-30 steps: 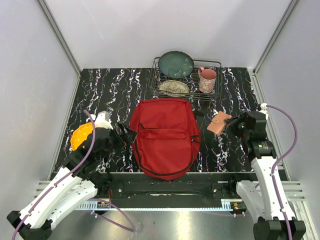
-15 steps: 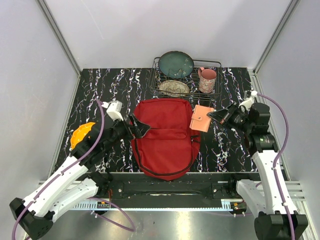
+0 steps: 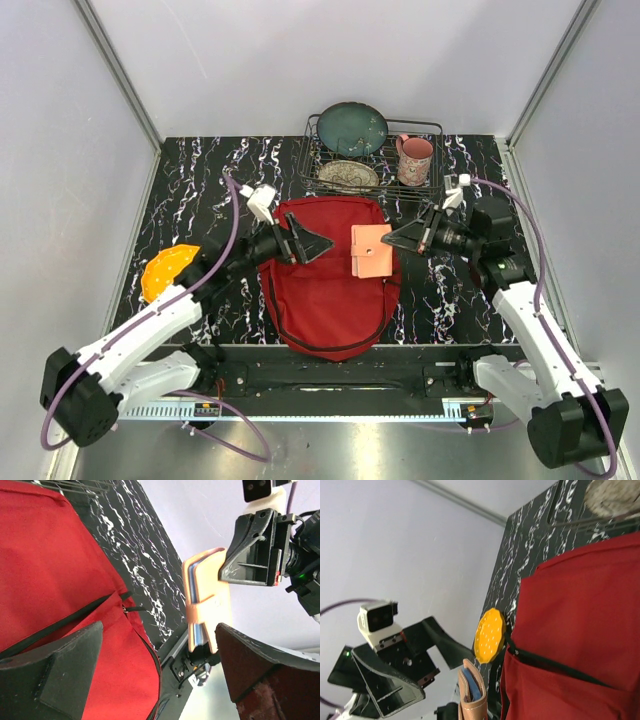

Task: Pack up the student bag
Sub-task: Pick up the personal item from the center of the board.

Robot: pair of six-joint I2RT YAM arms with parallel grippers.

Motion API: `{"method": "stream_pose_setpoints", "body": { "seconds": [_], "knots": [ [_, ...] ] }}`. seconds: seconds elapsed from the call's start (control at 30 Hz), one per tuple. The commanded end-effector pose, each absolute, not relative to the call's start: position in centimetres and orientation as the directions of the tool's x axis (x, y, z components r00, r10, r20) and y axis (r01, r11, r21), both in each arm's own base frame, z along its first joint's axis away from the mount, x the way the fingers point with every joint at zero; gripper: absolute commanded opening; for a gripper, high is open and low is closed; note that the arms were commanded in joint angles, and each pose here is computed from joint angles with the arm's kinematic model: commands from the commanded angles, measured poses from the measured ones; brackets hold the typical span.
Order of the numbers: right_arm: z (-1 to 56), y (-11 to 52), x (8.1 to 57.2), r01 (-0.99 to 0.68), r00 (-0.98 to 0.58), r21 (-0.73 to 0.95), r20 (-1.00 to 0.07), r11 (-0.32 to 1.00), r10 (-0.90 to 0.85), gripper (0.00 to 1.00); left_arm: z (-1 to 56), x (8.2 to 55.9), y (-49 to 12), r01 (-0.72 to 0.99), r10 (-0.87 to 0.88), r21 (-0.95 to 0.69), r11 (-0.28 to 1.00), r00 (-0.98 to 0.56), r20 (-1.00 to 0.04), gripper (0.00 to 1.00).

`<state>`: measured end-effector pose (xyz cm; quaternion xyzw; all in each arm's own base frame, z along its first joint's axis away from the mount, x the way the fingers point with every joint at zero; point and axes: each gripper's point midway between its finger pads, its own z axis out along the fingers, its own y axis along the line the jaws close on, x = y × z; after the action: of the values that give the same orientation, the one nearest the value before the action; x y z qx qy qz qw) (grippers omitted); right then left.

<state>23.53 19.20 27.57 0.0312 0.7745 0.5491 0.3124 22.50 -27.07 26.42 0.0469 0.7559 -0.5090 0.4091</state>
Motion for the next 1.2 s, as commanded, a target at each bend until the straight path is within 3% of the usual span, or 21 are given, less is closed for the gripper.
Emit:
{"method": "stream_pose_setpoints", "body": {
  "seconds": [0.0,0.6,0.73,1.0,1.1,1.17],
  "knots": [
    [28.8,21.0,23.2,-0.38,-0.793,0.86,-0.493,0.341,0.358,0.0,30.9,22.1,-29.5,0.599,-0.368,-0.736,0.317,-0.637,-0.677,0.99],
    [28.0,23.1,22.0,-0.388,-0.854,0.888,-0.447,0.247,0.266,0.0,30.0,22.2,-33.5,0.597,-0.331,-0.762,0.249,-0.687,-0.647,0.97],
    [28.1,23.7,21.6,-0.399,-0.868,0.889,-0.446,0.227,0.218,0.0,29.9,22.4,-33.6,0.597,-0.335,-0.762,0.253,-0.684,-0.648,0.77],
    [27.7,24.0,21.0,-0.431,-0.871,0.872,-0.469,0.232,0.144,0.0,29.0,22.5,-34.0,0.588,-0.312,-0.765,0.263,-0.699,-0.644,0.14],
    [27.4,24.0,21.0,-0.435,-0.871,0.863,-0.476,0.258,0.12,0.0,28.4,22.3,-33.9,0.584,-0.293,-0.764,0.274,-0.706,-0.644,0.0],
    [27.5,24.0,21.5,-0.441,-0.866,0.853,-0.486,0.279,0.116,0.03,28.0,22.3,-33.7,0.578,-0.292,-0.765,0.284,-0.708,-0.643,0.0]
  ]
}}
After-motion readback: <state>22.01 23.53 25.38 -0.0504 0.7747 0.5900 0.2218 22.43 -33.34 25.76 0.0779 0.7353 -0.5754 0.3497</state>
